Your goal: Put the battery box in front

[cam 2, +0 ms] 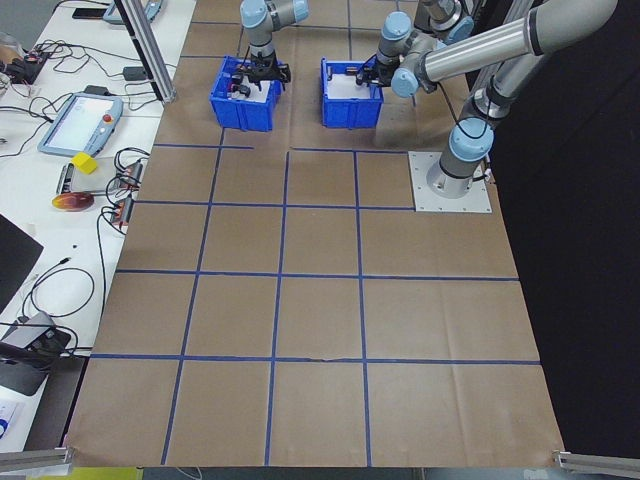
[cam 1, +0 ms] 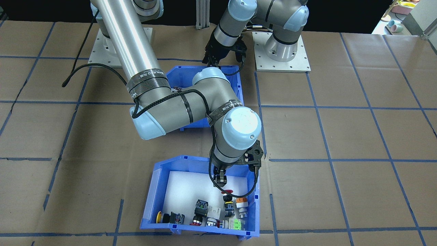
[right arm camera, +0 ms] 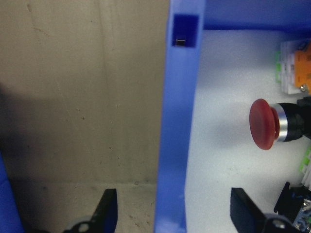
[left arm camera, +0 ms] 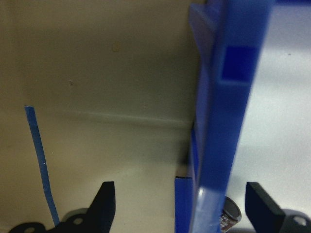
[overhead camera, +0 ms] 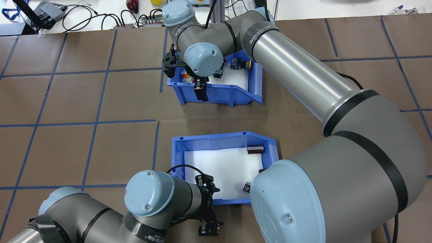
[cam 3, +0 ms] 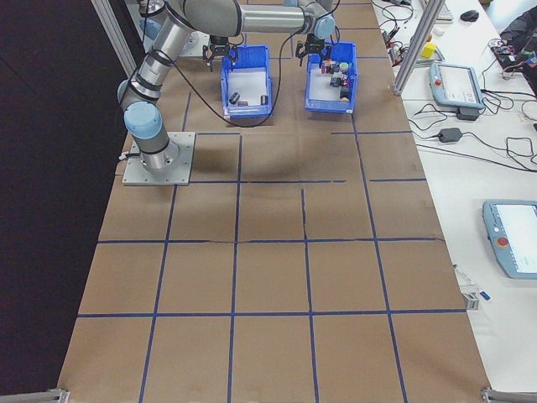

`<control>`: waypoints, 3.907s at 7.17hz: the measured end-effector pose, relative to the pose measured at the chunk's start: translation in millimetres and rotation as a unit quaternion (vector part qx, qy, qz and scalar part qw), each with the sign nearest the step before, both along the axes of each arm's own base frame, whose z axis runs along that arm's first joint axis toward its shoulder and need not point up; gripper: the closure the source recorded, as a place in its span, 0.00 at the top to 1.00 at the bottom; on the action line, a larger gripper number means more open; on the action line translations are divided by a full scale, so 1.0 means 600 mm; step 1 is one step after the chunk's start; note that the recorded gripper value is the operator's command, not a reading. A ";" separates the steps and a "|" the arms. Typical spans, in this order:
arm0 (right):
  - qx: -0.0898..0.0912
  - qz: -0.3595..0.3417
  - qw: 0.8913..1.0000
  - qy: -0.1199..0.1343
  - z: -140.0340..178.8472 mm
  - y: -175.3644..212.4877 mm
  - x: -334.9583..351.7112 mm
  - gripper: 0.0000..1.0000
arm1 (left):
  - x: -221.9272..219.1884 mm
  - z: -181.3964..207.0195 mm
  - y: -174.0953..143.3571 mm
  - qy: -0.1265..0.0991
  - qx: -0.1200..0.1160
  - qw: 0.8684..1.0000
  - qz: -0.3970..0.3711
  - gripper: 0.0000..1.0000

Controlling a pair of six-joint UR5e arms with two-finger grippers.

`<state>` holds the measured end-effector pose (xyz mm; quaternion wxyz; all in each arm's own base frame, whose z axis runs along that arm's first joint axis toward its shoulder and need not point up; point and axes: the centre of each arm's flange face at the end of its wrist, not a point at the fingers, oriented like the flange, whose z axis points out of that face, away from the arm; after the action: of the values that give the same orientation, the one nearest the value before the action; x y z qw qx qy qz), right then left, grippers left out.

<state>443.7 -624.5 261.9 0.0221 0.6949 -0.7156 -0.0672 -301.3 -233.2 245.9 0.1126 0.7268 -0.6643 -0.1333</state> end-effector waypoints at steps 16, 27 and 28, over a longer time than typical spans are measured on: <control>-0.064 -0.028 0.997 0.028 0.208 -0.137 -0.415 0.06 | 0.227 0.158 -0.078 -0.050 -0.060 0.997 -0.021 0.00; -0.062 0.038 0.997 0.010 0.231 0.252 -0.697 0.06 | 0.118 0.129 -0.566 -0.003 -0.068 0.997 -0.028 0.00; -0.063 0.044 0.997 0.000 0.223 0.278 -0.718 0.06 | 0.085 0.110 -0.587 0.000 -0.065 0.997 -0.040 0.00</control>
<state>13.0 -457.8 395.5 0.0686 0.7226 -0.6875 -0.0212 -250.2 -585.5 312.0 0.1541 0.6910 -0.6999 -0.0941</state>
